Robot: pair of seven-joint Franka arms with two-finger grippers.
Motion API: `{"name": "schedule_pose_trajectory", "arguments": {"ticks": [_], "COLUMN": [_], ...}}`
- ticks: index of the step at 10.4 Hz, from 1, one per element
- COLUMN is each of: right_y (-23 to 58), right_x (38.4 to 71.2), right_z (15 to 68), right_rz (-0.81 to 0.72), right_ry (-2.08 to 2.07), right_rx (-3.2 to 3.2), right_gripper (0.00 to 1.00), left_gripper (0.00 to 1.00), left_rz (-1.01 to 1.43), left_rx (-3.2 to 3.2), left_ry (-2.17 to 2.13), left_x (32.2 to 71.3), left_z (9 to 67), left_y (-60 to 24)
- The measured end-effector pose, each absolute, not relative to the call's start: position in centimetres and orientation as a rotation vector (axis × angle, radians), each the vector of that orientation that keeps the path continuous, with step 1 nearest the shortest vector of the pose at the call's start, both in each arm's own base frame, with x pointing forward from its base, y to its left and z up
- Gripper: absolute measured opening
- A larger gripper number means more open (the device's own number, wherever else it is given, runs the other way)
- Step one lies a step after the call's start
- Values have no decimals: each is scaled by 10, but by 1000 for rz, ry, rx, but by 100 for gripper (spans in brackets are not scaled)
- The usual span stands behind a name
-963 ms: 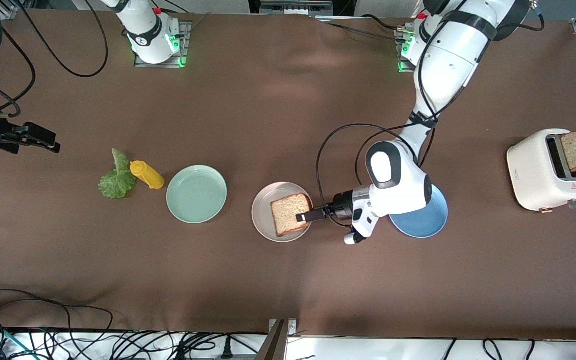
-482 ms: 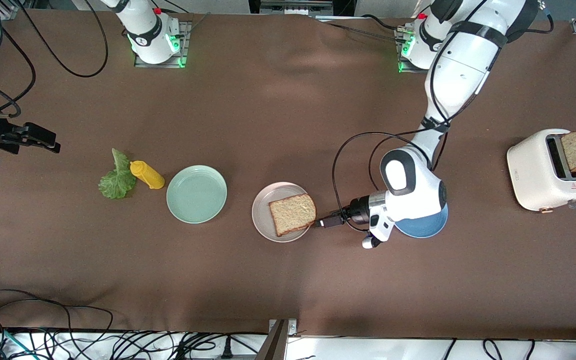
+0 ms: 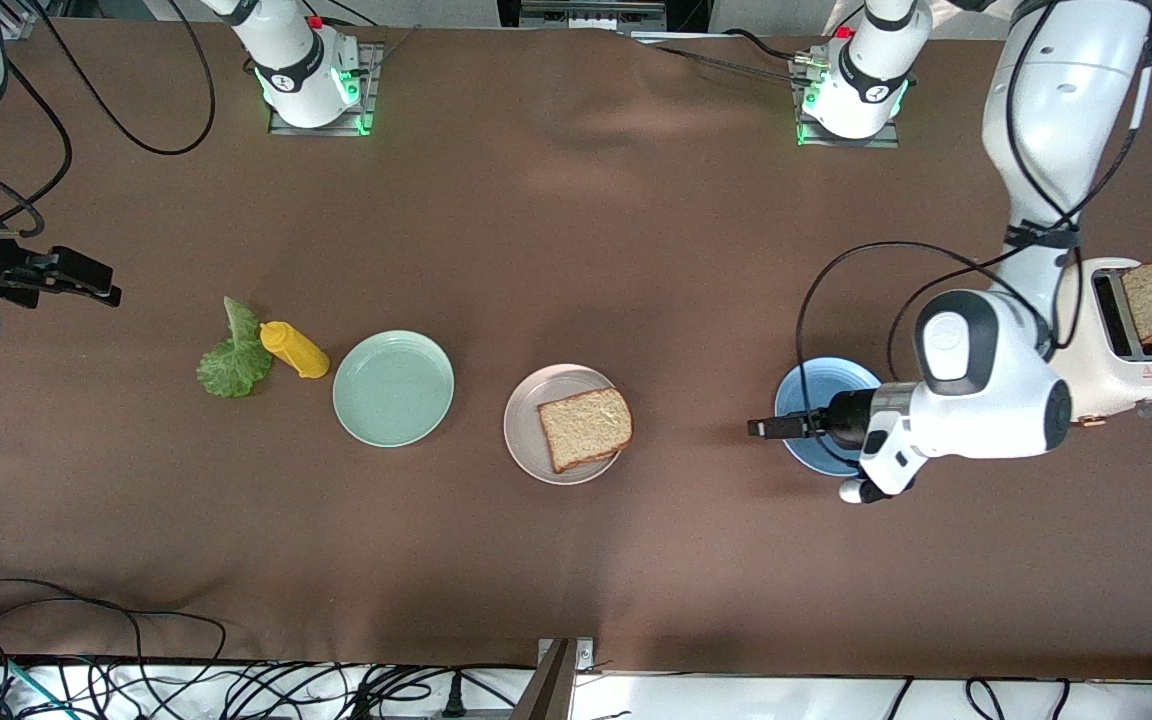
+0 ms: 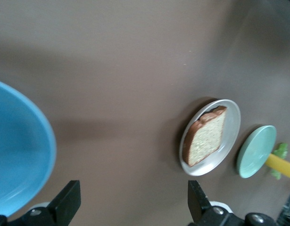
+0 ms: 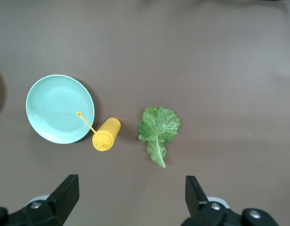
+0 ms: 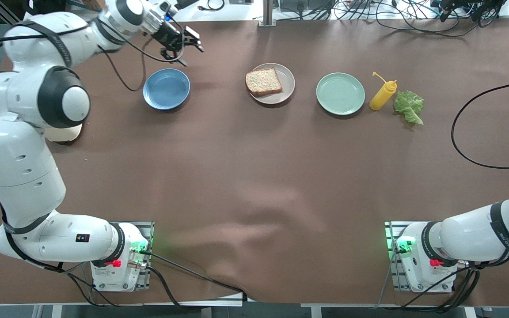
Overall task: Make sandwich on beige plate with both arms
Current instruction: 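Withdraw the left gripper toward the toaster while the right gripper reaches the lettuce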
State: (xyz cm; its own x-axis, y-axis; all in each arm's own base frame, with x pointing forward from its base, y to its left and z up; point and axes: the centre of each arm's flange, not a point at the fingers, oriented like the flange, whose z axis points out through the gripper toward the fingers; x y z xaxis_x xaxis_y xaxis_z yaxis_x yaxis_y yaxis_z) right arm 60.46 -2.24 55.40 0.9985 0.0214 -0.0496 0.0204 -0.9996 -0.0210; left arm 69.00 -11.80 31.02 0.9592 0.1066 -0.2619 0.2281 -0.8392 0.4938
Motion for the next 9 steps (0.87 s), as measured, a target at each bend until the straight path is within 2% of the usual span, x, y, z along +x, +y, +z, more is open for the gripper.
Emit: {"name": "schedule_pose_trajectory", "arguments": {"ticks": [4, 7, 9], "right_y": [-44, -61, -88], "right_x": [619, 619, 611], "right_z": [479, 458, 423], "right_rz": [290, 341, 367], "right_ry": [22, 60, 56], "right_rx": [-3117, -3112, -3102], "right_gripper": [100, 100, 100], "left_gripper": [100, 100, 100], "left_rz": [-337, -364, -373], "left_rx": [2793, 2925, 2988], "left_ry": [179, 124, 93], "left_x": [671, 651, 639], "left_z": [385, 432, 461], "left_y": [-39, -21, -19]}}
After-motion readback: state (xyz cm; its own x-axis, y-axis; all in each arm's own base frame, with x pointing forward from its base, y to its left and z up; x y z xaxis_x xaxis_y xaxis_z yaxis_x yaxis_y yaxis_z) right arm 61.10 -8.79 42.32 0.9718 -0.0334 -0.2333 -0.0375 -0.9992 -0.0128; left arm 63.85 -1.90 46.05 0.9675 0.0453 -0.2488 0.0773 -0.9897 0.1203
